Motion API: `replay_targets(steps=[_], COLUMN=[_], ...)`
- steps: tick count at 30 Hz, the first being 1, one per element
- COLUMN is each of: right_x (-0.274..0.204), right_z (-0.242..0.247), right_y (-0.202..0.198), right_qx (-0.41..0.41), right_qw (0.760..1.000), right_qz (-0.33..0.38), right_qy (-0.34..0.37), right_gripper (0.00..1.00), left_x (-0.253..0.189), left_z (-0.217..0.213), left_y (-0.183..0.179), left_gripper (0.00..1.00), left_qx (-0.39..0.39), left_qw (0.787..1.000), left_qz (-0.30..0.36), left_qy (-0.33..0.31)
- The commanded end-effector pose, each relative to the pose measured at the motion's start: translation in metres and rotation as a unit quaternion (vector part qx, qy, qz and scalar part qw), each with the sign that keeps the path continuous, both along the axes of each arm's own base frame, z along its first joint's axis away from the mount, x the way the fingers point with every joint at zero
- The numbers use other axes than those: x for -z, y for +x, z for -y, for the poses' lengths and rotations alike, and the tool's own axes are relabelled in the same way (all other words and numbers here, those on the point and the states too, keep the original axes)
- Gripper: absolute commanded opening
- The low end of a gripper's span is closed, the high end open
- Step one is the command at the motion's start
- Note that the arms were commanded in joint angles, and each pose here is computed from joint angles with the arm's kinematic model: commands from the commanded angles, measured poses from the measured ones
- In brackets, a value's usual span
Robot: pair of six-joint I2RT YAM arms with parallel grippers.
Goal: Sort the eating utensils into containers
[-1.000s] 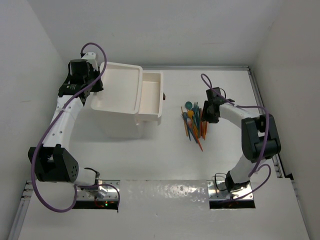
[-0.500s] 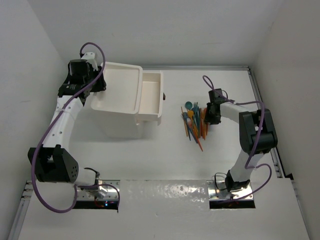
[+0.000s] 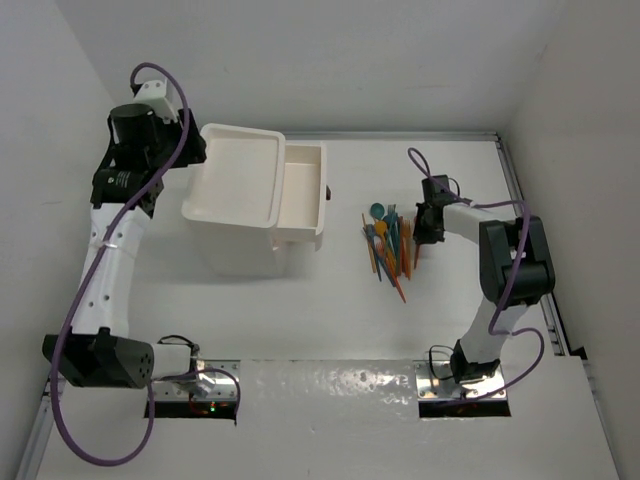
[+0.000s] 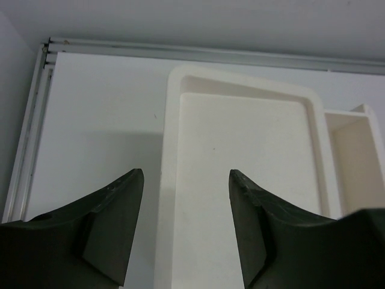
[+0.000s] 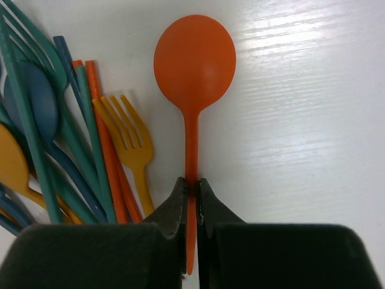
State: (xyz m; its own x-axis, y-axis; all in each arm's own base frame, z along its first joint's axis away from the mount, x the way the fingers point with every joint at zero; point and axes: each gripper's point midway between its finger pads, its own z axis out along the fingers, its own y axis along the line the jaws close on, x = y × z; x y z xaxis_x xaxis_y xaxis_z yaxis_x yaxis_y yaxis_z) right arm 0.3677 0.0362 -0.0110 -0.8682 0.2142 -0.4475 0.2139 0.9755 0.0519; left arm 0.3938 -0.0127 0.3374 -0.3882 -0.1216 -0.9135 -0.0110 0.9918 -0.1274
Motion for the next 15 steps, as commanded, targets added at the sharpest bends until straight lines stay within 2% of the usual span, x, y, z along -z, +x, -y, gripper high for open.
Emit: replay_targets(steps=[1,3,7,12,15], right_x=[-0.037,-0.060,-0.148,-0.248,-0.286], right_z=[0.010,0.008,-0.022,-0.102,-0.158], right_y=[0.018,0.024,0.055,0.069,0.066], right_qx=[-0.007,-0.007,-0.023,-0.087,-0.129], right_qw=[0.999,0.998,0.986,0.960,0.940], right_qz=[0.046,0.064,0.160,0.232,0.261], right_qy=[-0.023,-0.020,0.039,0.128,0.175], right_gripper=[0.00,0.00,0.00,0.00,0.00], left_x=[-0.049,-0.051,-0.044,-0.026,-0.025], left_z=[0.002,0.009,0.009,0.009,0.010], left_y=[-0.017,-0.025,-0.037,-0.042,-0.043], left_gripper=[0.57,0.58,0.62,0.63,0.65], left_qx=[-0.004,0.010,0.005,-0.005,-0.004], left_qw=[0.998,0.997,0.998,1.000,1.000], left_qz=[0.063,0.066,0.053,0.026,0.024], left_qy=[-0.020,-0.036,-0.039,-0.016,-0.017])
